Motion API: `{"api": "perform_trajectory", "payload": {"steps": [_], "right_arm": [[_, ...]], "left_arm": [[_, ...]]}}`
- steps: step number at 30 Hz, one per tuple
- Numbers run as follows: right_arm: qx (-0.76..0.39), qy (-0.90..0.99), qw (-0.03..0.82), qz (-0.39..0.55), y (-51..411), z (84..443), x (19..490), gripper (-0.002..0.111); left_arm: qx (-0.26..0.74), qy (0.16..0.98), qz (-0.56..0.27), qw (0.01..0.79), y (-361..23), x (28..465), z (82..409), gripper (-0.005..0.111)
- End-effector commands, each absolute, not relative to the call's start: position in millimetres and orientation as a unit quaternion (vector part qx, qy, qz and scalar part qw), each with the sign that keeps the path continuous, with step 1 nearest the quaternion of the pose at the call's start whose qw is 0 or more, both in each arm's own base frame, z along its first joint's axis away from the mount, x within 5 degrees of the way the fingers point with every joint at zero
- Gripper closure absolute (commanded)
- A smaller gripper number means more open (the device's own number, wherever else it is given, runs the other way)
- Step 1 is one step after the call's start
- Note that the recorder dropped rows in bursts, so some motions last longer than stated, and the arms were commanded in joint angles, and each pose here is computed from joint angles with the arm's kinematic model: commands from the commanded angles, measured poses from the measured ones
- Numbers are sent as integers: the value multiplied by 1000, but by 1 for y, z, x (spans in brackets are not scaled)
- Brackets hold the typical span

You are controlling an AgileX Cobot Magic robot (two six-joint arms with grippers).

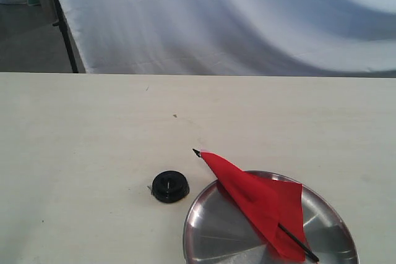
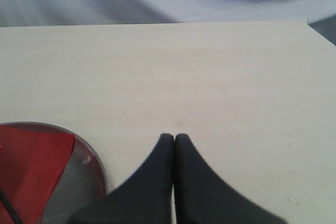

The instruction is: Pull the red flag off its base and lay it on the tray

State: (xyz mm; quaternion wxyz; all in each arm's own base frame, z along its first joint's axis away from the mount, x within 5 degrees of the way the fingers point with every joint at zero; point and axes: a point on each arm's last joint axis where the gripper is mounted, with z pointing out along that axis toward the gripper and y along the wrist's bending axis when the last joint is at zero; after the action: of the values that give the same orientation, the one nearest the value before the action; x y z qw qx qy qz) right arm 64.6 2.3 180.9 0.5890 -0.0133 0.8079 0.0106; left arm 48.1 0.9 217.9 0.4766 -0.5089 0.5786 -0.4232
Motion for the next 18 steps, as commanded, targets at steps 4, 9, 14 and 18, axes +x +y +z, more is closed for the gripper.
{"api": "perform_trajectory", "payload": {"steps": [4, 9, 14, 18], "right_arm": [[-15, 807, 590, 7, 2, 182, 64, 109], [-15, 807, 590, 7, 2, 182, 64, 109], [-15, 807, 590, 7, 2, 182, 64, 109], [-15, 807, 590, 7, 2, 182, 64, 109]], "left_arm": [[-509, 580, -421, 476, 1, 48, 217, 107], [-495, 593, -417, 479, -1, 48, 216, 107], [-296, 694, -274, 596, -1, 49, 221, 107], [-54, 754, -70, 651, -2, 49, 221, 107]]}}
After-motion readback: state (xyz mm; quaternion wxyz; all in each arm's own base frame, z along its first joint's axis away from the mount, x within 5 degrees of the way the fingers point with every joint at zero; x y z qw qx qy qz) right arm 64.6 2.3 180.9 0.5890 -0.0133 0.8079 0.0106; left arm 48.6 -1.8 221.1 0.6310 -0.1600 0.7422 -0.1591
